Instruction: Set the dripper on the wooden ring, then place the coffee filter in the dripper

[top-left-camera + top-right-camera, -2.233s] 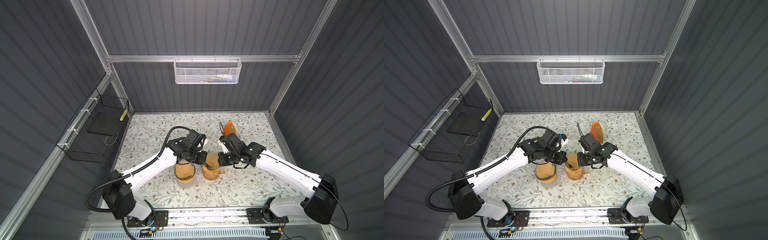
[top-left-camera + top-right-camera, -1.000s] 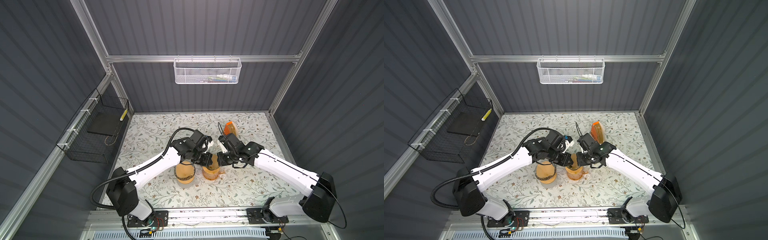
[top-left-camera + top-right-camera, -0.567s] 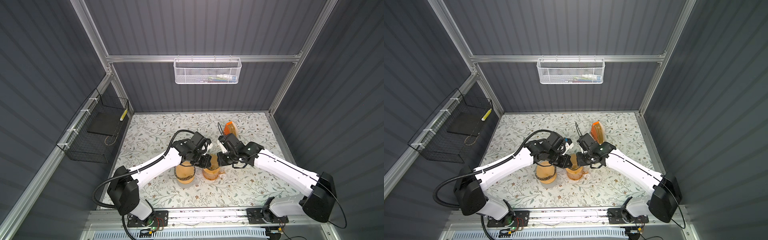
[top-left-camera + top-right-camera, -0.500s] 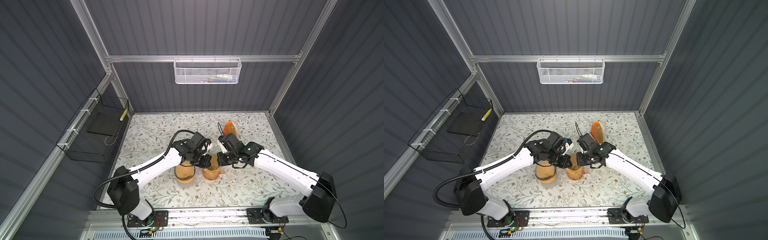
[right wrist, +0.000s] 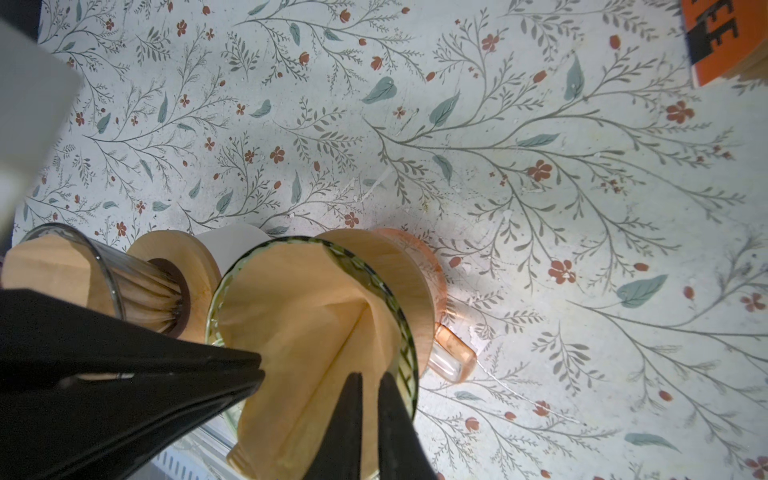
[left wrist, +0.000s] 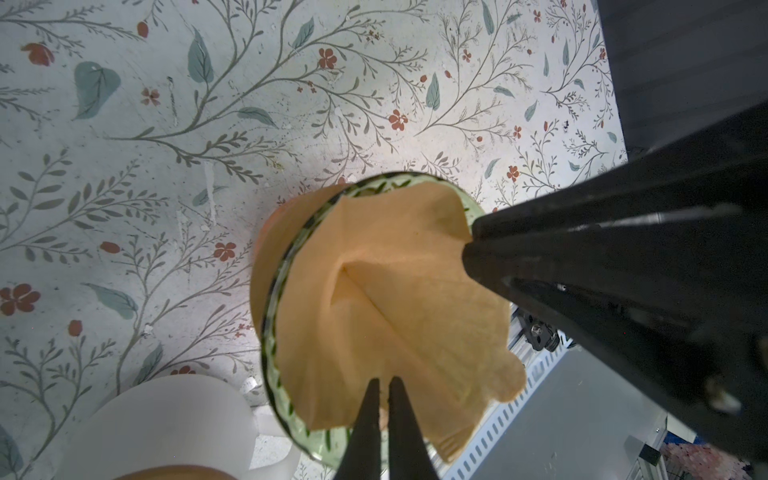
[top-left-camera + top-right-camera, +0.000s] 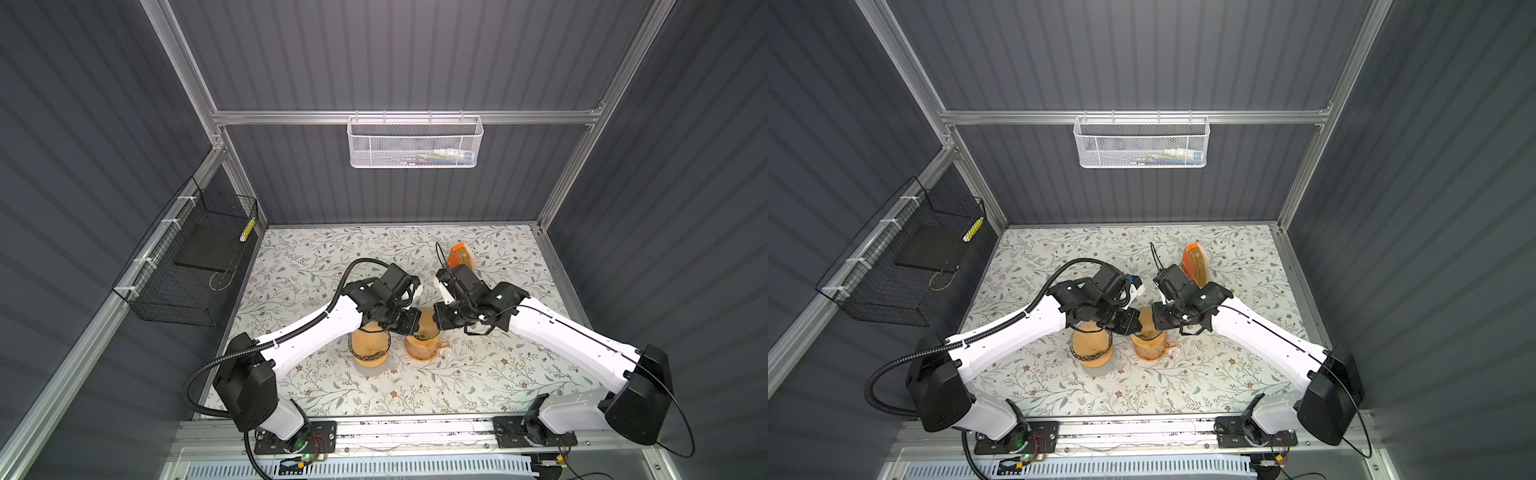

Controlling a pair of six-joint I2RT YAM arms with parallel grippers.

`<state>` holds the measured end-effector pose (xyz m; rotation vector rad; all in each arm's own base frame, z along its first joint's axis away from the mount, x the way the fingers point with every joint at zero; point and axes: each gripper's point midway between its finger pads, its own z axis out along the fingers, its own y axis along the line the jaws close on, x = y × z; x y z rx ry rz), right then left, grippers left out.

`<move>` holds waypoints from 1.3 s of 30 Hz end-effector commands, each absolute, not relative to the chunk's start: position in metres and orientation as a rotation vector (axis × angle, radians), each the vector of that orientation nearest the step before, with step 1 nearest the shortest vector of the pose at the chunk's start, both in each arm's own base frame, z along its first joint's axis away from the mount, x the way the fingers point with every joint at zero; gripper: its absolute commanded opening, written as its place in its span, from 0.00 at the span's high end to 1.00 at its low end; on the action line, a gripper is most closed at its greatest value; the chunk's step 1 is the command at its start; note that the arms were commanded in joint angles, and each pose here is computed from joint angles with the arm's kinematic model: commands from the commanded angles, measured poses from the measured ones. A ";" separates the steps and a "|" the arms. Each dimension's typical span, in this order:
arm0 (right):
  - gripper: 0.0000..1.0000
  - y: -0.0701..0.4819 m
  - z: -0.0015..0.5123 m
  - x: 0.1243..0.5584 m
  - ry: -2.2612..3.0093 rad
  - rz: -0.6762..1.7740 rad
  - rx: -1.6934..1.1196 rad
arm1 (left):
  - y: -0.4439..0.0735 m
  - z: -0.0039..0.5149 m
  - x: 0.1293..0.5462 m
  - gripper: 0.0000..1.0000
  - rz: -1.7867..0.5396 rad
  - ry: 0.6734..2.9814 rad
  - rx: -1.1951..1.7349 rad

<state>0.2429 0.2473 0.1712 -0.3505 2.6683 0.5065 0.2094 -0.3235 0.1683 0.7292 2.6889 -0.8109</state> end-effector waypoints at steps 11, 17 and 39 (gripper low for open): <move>0.72 0.239 0.191 0.242 2.629 0.469 -0.343 | -0.318 0.201 0.216 0.91 -0.796 2.591 0.671; 0.71 0.237 0.196 0.242 2.611 0.475 -0.336 | -0.317 0.209 0.223 0.91 -0.794 2.556 0.626; 0.71 0.224 0.227 0.261 2.466 0.473 -0.267 | -0.290 0.242 0.297 0.87 -0.653 2.364 0.273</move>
